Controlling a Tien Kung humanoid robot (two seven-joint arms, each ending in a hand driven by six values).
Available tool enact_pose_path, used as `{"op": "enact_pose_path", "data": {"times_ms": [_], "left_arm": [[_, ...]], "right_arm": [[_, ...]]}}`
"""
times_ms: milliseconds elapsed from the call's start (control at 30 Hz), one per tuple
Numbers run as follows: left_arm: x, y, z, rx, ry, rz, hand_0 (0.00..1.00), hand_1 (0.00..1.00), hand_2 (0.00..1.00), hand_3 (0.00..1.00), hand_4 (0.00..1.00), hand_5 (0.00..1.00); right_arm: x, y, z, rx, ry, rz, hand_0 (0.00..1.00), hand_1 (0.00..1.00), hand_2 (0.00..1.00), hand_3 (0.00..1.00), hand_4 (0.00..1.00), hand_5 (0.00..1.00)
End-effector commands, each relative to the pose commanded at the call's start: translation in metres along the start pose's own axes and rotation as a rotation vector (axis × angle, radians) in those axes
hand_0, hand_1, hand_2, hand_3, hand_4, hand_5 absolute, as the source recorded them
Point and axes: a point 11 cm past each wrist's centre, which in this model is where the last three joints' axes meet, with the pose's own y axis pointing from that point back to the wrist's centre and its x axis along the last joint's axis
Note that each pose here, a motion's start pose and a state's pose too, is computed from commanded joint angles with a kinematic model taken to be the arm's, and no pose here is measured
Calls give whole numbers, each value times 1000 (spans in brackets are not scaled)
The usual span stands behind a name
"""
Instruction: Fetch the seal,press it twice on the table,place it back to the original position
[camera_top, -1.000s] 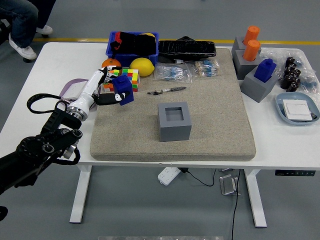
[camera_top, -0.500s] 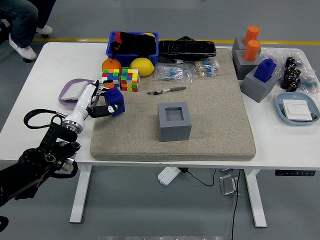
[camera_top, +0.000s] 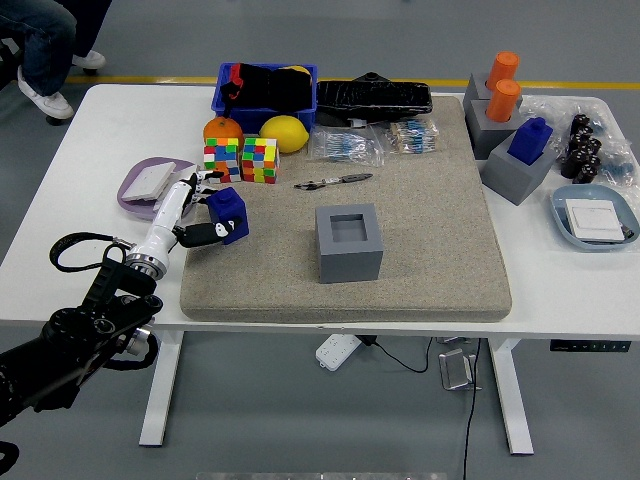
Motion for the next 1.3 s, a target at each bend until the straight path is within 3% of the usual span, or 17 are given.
{"op": "enact_pose_path", "data": {"times_ms": [267, 433, 567, 767, 867, 1033, 1300], "left_arm": [[-2, 3, -4, 6, -5, -9, 693, 515, 446, 777, 779, 2], [2, -2, 8, -26, 17, 7, 695, 515, 446, 776, 779, 2], [6, -7, 24, -68, 47, 23, 694, 515, 445, 776, 775, 2], [2, -11, 67, -178, 109, 19, 696, 513, 445, 774, 773, 2], [-8, -10, 91, -233, 136, -21, 696, 513, 445, 774, 773, 2], [-36, -5, 128, -274, 142, -178, 699, 516, 445, 777, 771, 2], [-64, 2, 161, -328, 100, -331, 702, 518, 445, 779, 770, 2]], "right_arm": [[-1, 0, 0, 0, 0, -2, 938, 774, 758, 674, 843, 406], [-1, 0, 1, -1, 1, -2, 939, 774, 758, 674, 843, 407], [0, 0, 0, 0, 0, 0, 939, 774, 758, 674, 844, 406], [0, 0, 1, -1, -3, 1, 939, 774, 758, 674, 844, 406], [1, 0, 1, -3, -2, 1, 939, 774, 758, 674, 844, 406], [1, 0, -1, 1, -1, 1, 939, 774, 758, 674, 845, 408], [2, 0, -1, 3, 1, 1, 940, 774, 757, 674, 845, 407]]}}
